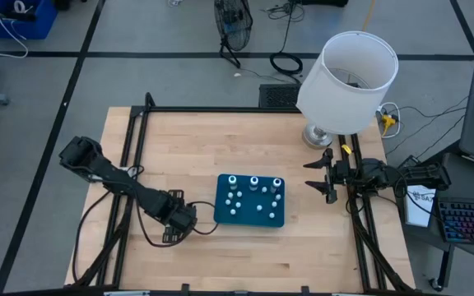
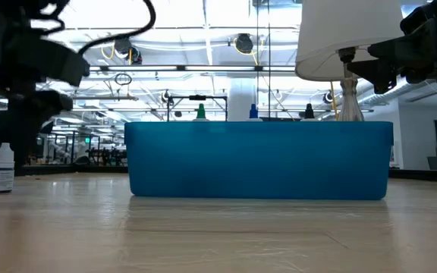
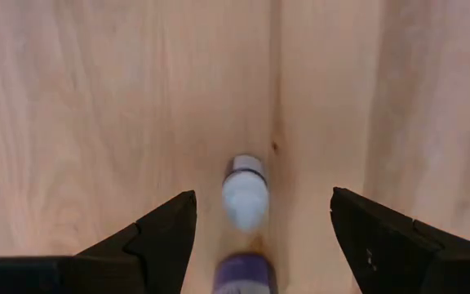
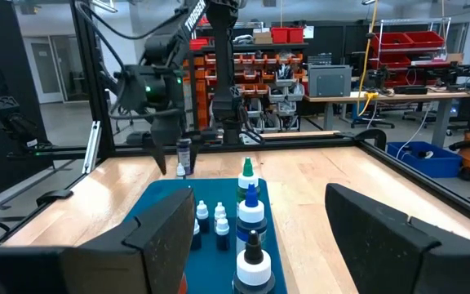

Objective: Pick & Place food coloring
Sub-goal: Put the small black food coloring bottle into the blue bin

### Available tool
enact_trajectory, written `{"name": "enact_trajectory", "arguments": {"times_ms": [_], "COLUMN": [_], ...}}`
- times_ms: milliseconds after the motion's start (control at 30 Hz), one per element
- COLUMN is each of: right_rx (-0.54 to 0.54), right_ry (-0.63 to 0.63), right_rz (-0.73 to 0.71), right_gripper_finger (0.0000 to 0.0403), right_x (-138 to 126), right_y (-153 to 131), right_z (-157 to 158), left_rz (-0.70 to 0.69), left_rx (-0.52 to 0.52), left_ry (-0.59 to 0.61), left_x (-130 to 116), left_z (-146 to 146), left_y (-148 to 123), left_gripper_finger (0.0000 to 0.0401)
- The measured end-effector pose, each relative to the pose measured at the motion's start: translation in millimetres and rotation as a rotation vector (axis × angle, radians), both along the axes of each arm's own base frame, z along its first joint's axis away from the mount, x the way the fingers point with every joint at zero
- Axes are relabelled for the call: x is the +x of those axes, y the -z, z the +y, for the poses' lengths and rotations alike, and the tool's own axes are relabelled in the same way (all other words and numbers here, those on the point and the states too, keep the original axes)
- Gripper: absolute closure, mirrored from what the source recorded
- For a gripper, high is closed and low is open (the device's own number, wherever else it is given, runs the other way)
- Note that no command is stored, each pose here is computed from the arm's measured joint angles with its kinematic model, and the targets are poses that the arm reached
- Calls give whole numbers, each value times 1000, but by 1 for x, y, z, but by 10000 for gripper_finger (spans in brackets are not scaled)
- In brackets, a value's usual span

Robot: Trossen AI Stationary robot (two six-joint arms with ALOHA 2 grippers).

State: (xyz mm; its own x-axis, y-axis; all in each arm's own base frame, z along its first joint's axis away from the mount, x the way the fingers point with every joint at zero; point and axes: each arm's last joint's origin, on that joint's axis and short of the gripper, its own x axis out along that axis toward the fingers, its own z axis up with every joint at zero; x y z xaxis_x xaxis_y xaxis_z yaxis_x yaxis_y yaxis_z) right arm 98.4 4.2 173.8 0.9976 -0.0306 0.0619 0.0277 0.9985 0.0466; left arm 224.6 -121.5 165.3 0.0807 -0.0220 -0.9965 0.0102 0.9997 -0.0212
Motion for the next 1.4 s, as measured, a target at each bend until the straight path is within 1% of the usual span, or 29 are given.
{"name": "enact_trajectory", "arguments": {"times_ms": [200,367,800,1033,1133,1400], "right_rx": [0,0,0,0,0,0], "right_ry": [0,0,0,0,0,0], "right_rz": [0,0,0,0,0,-1], "right_gripper_finger": [140,140,140,140,140,140], "right_x": [0,0,0,0,0,0], "right_y": [0,0,0,0,0,0], "right_z": [0,0,0,0,0,0], "left_rz": [8,4,3,-16,-17,-9], "left_rx": [14,12,17,6,-14,-19], "left_ry": [-5,-12,40,40,37,38], "left_x": [-4,-2,-2,0,2,1], "left_z": [7,9,9,8,7,7], "left_y": [11,11,11,5,3,3], "left_gripper_finger": [119,119,121,162,179,212]}}
